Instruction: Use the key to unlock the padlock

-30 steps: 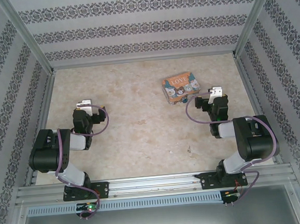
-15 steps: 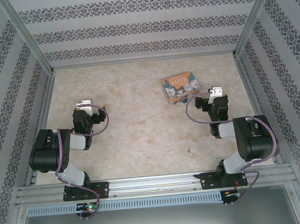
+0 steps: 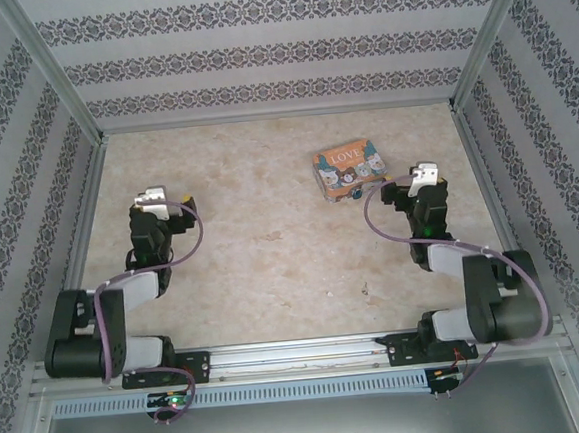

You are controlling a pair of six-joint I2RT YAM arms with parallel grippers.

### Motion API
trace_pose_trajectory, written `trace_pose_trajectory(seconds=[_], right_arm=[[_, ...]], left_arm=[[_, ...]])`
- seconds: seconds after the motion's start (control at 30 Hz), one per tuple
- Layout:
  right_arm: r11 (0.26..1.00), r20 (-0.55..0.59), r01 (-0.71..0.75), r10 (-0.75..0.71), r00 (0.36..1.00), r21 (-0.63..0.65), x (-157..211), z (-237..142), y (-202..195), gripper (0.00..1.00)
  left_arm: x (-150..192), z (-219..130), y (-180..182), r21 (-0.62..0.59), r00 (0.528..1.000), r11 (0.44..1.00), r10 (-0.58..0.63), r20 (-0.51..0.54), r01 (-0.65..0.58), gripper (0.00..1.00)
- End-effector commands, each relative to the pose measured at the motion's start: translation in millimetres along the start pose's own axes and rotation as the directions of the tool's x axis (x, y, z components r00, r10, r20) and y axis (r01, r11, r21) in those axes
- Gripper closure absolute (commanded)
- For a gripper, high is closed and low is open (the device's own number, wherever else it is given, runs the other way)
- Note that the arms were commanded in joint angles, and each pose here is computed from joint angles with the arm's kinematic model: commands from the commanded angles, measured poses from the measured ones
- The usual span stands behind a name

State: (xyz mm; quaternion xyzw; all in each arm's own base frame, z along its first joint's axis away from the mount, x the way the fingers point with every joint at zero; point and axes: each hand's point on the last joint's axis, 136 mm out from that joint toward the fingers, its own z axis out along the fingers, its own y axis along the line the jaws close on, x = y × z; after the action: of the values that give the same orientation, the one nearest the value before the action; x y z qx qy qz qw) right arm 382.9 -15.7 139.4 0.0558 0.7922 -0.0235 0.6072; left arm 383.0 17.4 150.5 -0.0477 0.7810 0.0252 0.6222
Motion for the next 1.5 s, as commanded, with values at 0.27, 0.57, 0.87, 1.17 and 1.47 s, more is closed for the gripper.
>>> trace_pose_trajectory(seconds=[0.27,0.57,0.87,1.17,1.47], right_arm=[[0.964,-0.303,-0.241,0.198,0.932,-0.113,-25,-11,31,0.02],[0.835,-0.429,-0.532,0.432,0.793,-0.143,-41,18,34,0.02],[0.791,-0.506,-0.594,0.457,0.731,-0.145,-30,67,30,0.02],[0.762,-0.584,-0.628,0.44,0.682,-0.159,-10,110,43,0.01],[0.728,-0.67,-0.633,0.335,0.663,-0.264,5,124,81,0.02]], left_arm=[[-32,-12,-16,-0.045,0.865,0.912,-0.402,-0.301,0.408,0.01],[-28,-9,-111,0.161,0.765,0.827,-0.4,-0.505,0.538,0.0],[-16,2,-229,0.348,0.733,0.759,-0.239,-0.637,0.55,0.0],[2,15,-315,0.408,0.663,0.676,-0.162,-0.731,0.614,0.0],[24,34,-343,0.385,0.61,0.652,-0.152,-0.778,0.653,0.0]])
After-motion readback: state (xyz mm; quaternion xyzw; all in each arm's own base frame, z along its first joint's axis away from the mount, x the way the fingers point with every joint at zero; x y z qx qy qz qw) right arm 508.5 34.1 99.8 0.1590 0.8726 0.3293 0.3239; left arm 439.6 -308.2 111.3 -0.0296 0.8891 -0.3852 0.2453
